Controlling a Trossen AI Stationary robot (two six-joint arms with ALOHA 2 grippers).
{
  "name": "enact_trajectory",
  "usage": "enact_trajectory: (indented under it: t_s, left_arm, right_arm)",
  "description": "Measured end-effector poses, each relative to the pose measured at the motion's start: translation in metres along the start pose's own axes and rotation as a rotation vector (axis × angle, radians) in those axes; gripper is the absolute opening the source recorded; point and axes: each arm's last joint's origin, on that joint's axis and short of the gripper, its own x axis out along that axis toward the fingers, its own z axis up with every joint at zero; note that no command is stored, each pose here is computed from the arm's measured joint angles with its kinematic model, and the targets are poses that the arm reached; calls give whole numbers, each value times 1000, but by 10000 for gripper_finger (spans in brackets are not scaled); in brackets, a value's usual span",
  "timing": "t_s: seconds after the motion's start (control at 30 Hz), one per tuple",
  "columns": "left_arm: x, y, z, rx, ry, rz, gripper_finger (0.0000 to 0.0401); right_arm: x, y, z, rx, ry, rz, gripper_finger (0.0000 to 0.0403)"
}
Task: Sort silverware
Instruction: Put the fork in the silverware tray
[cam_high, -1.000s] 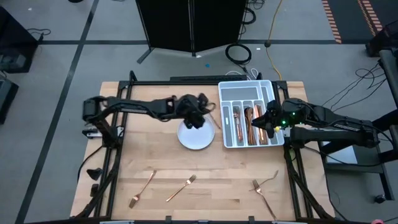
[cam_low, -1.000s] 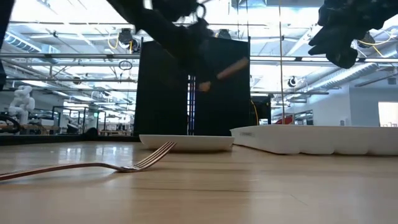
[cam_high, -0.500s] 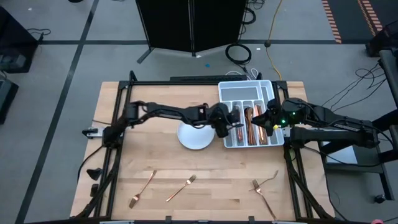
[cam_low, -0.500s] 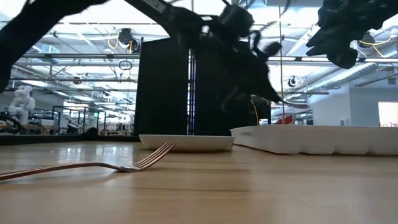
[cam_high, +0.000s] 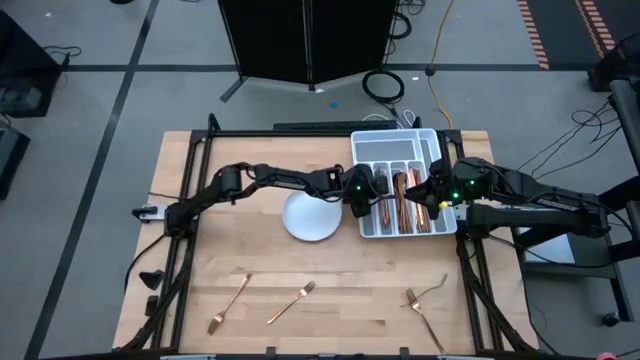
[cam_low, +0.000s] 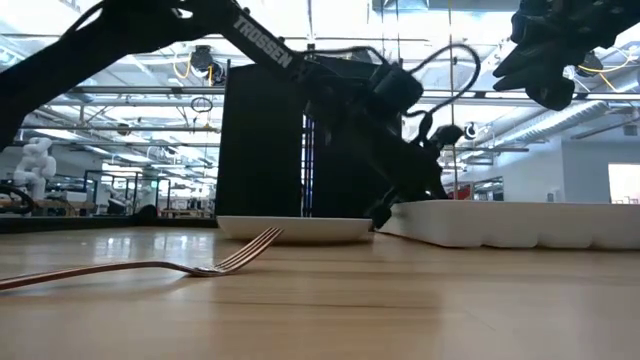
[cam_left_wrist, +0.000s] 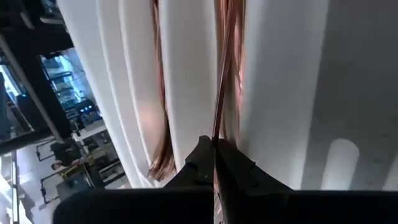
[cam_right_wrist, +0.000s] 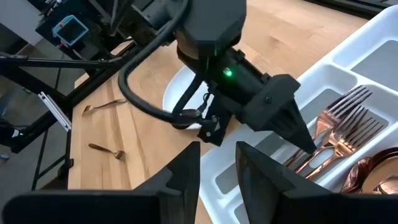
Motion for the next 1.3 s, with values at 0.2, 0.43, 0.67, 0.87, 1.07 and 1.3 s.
enact_trajectory:
  t_s: [0.2, 0.43, 0.67, 0.87, 1.07, 1.3]
  left_arm:
    - [3, -3, -3, -4, 9, -3, 23]
    - [2, -1, -4, -5, 10, 16, 85]
    - [-1, 3, 0, -19, 3, 13, 110]
    - [-2, 1, 2, -53, -36, -12, 111]
    - [-4, 4, 2, -90, -113, -8, 111]
    - [-13, 12, -5, -146, -95, -32, 111]
  right_arm:
    - [0, 0, 0, 0, 1, 0, 93]
    - [0, 0, 0, 0, 1, 0, 93]
    - [0, 0, -1, 3, 9, -2, 93]
    - [0, -1, -2, 5, 26, -12, 93]
    - [0, -1, -3, 6, 28, -13, 93]
    - [0, -2, -3, 35, 35, -12, 93]
